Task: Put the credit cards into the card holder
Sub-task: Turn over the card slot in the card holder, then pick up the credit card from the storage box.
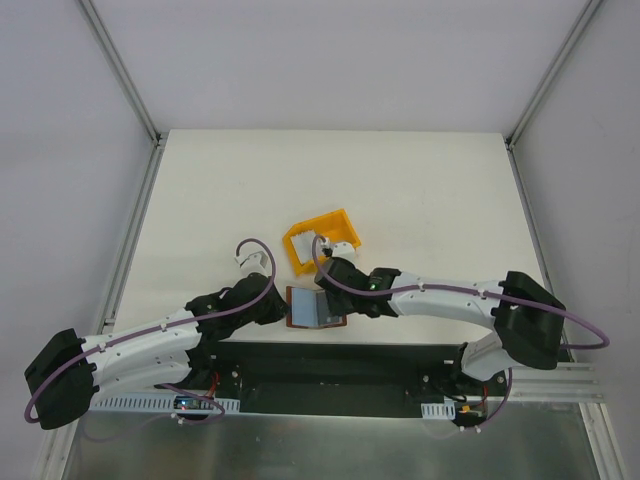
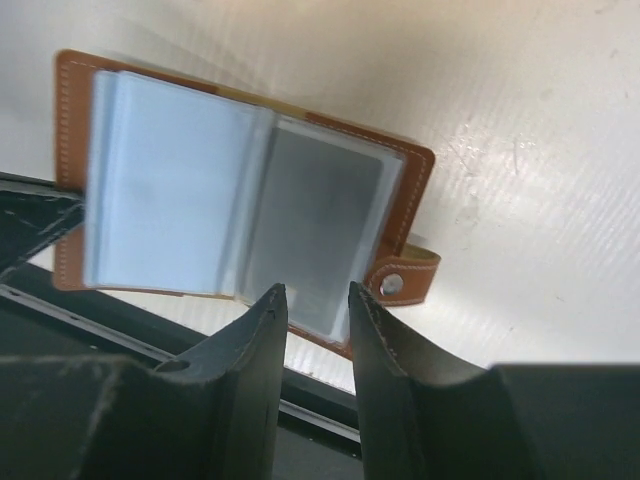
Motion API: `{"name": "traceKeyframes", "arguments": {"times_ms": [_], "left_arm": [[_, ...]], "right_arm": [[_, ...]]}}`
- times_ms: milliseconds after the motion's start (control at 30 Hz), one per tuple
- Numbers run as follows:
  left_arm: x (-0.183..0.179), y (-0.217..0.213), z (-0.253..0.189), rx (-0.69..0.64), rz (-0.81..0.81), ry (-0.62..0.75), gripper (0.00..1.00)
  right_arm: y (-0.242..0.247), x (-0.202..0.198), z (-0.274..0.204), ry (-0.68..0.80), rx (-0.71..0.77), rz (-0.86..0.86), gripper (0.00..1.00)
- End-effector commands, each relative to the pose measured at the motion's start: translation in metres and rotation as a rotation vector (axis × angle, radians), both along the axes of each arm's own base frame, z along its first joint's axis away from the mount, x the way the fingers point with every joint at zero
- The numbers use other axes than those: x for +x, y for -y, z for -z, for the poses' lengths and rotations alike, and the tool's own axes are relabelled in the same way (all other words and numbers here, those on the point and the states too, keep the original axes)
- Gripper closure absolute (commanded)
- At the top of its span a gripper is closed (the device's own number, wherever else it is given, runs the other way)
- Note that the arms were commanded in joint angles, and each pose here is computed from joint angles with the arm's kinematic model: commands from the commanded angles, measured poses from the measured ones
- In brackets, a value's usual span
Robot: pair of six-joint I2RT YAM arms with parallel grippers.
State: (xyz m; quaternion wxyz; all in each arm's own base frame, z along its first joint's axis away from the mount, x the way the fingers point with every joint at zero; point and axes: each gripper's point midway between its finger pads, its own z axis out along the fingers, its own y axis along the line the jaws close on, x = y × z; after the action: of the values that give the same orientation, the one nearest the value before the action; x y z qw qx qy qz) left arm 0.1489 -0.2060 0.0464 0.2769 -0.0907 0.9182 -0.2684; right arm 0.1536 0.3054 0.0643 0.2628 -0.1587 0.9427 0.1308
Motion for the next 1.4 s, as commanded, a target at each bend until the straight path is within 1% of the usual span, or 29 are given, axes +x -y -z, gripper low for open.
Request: {"name": "traceKeyframes", "arguments": {"times_ms": [0,200,300,400,500,600,733,933,1067,1100,1167,1367], "left_arm": [[-0.002,0.001,0.001,-0.003,0.0,-0.004,1.0],[-0.002,0.003,-0.001,-0.008,0.004,-0.003,1.0],[-0.002,0.005,-0.005,-0.019,0.009,0.0,1.0],[-0.001,0.008,-0.01,-0.031,0.017,0.01,1.0],[0.001,0.009,-0.013,-0.035,0.018,0.017,1.0],[0.002,0.01,-0.015,-0.04,0.013,0.019,1.0],[0.003,0.01,-0.017,-0.047,0.008,0.024,1.0],[0.003,0.009,-0.02,-0.055,0.002,0.034,1.0],[0.004,0.009,-0.02,-0.054,0.002,0.038,1.0],[0.004,0.009,-0.021,-0.054,0.002,0.037,1.0],[0.004,0.01,-0.022,-0.057,0.005,0.038,1.0],[0.005,0.008,-0.024,-0.056,0.001,0.051,1.0]], "right_arm": [[0.018,0.003,-0.001,0.005,-0.011,0.053,0.66],[0.017,0.005,-0.002,0.002,0.017,0.062,0.66],[0.012,0.008,-0.009,0.009,0.038,0.047,0.66],[0.005,0.012,-0.022,0.013,0.089,0.026,0.64],[0.0,0.019,-0.042,0.048,0.143,0.017,0.6],[-0.002,0.028,-0.061,0.085,0.18,0.004,0.52],[-0.003,0.047,-0.075,0.092,0.212,0.0,0.45],[-0.01,0.084,-0.094,0.103,0.267,-0.001,0.42],[-0.026,0.112,-0.099,0.095,0.275,-0.047,0.35],[-0.032,0.115,-0.099,0.067,0.285,-0.065,0.35],[-0.039,0.127,-0.094,0.052,0.282,-0.087,0.32],[-0.047,0.158,-0.072,-0.007,0.246,-0.09,0.28]]}}
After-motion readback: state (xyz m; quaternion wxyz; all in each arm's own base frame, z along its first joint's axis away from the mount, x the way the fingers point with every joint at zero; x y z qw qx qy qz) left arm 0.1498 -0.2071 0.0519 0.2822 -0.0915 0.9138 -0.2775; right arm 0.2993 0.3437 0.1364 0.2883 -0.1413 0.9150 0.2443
